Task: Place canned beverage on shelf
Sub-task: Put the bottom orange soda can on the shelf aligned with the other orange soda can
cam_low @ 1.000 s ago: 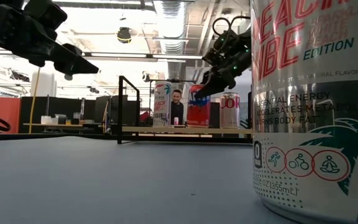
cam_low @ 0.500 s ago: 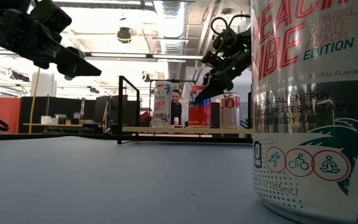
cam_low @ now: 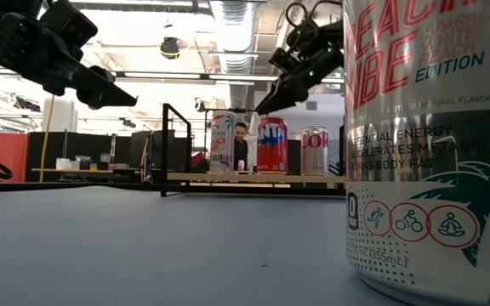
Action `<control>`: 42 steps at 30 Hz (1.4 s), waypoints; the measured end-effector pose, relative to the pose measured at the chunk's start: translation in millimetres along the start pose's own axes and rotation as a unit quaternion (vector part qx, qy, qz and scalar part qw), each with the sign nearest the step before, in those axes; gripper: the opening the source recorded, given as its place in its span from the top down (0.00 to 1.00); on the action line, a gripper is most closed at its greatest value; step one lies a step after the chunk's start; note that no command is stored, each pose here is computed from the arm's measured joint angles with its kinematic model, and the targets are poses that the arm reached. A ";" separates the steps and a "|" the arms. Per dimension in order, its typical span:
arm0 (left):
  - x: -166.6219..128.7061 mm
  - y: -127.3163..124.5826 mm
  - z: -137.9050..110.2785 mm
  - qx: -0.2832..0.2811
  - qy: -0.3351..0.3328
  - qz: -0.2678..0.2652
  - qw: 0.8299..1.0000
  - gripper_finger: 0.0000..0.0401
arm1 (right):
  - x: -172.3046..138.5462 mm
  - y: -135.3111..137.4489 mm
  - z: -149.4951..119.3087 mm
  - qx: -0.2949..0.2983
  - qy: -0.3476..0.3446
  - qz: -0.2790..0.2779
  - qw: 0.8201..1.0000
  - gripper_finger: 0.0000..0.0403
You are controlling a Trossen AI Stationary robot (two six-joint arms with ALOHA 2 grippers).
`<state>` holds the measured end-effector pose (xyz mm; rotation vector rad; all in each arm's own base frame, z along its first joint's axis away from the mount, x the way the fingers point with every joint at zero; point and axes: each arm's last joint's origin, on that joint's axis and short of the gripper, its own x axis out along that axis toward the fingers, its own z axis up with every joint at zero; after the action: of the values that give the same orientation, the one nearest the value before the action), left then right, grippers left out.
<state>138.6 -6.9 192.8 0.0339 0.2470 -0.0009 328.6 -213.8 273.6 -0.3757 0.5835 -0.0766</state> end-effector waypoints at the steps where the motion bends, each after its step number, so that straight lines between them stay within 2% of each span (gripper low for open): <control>1: 0.0 0.0 -0.2 0.000 0.001 0.000 1.000 0.09 | -1.8 -0.8 4.2 0.007 0.003 0.004 1.000 0.08; 6: 0.0 0.0 -1.5 0.005 0.008 0.000 1.000 0.09 | -10.1 6.0 25.1 0.052 0.037 0.046 0.997 0.08; 11: 0.0 -0.5 -1.7 0.025 0.009 -0.008 1.000 0.09 | -3.4 44.2 40.3 0.044 0.085 0.093 0.991 0.12; 16: -0.1 -1.7 -1.4 0.043 0.006 -0.030 0.999 0.09 | 3.0 80.0 52.7 0.030 0.108 0.107 0.988 0.23; 21: -0.1 -2.3 -1.5 0.061 0.005 -0.040 0.997 0.09 | 6.9 97.5 48.3 0.053 0.137 0.094 0.985 0.33; 26: -0.9 -2.2 4.5 0.084 -0.001 -0.043 0.996 0.09 | 13.7 106.4 26.0 0.083 0.165 0.098 0.978 0.43; 33: -2.8 8.7 20.4 0.110 -0.014 -0.025 0.993 0.09 | -1.4 108.8 14.0 0.101 0.109 0.053 0.987 0.65; 38: 0.6 24.4 21.2 0.084 -0.019 -0.022 0.996 0.09 | -10.7 109.7 3.3 0.115 0.063 -0.006 0.991 0.83; 42: 4.9 34.0 19.9 0.062 -0.018 -0.033 0.997 0.09 | -7.5 109.9 -5.2 0.131 0.048 -0.018 0.990 0.94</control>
<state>148.4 26.4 212.0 0.1494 0.2109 -0.0824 315.6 -112.1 233.1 -0.1277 0.6529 -0.2042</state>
